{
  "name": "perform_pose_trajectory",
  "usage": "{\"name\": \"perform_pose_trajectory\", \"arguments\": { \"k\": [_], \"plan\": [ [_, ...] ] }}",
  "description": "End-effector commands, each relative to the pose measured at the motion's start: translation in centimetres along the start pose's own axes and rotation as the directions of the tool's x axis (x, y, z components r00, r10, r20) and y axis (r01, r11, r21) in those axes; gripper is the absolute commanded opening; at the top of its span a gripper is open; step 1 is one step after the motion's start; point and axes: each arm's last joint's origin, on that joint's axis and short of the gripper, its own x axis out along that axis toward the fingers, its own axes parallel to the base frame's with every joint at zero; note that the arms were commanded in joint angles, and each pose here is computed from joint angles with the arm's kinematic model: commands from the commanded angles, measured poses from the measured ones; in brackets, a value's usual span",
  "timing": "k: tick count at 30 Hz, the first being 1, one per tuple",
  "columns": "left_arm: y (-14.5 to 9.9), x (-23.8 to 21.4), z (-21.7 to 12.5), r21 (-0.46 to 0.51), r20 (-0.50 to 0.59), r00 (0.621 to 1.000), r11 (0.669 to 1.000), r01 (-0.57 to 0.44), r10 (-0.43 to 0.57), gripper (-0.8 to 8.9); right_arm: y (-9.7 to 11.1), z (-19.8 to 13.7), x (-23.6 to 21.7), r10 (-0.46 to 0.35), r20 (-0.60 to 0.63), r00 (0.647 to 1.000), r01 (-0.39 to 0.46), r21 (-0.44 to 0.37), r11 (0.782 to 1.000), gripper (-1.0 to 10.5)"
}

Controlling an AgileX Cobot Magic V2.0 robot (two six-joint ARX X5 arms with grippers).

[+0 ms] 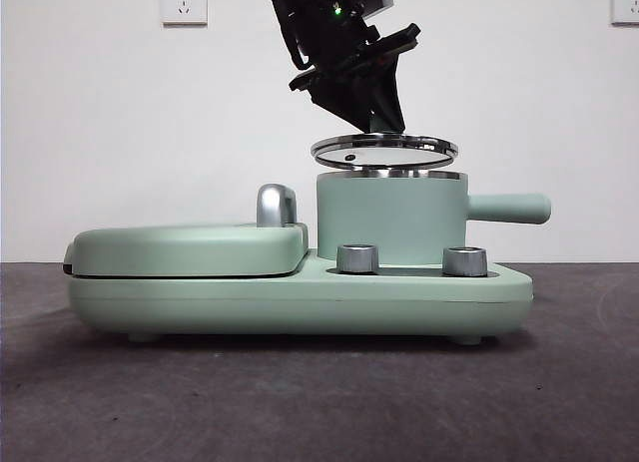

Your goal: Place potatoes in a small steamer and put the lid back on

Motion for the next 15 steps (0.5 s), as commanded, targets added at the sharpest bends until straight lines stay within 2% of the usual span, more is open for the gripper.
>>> {"name": "perform_pose_trajectory", "arguments": {
  "k": [1,15],
  "plan": [
    [-0.5,0.2,0.7,0.001,0.038,0.999,1.000,0.009,-0.009,0.15,0.1,0.4,-0.1,0.010,0.030,0.999,-0.010,0.007,1.000,4.9],
    [-0.5,1.7,-0.1,0.012,-0.009,1.000,1.000,0.023,-0.023,0.15,0.2,0.6,-0.1,0.015,0.048,0.999,-0.016,0.015,1.000,4.9]
  ]
}}
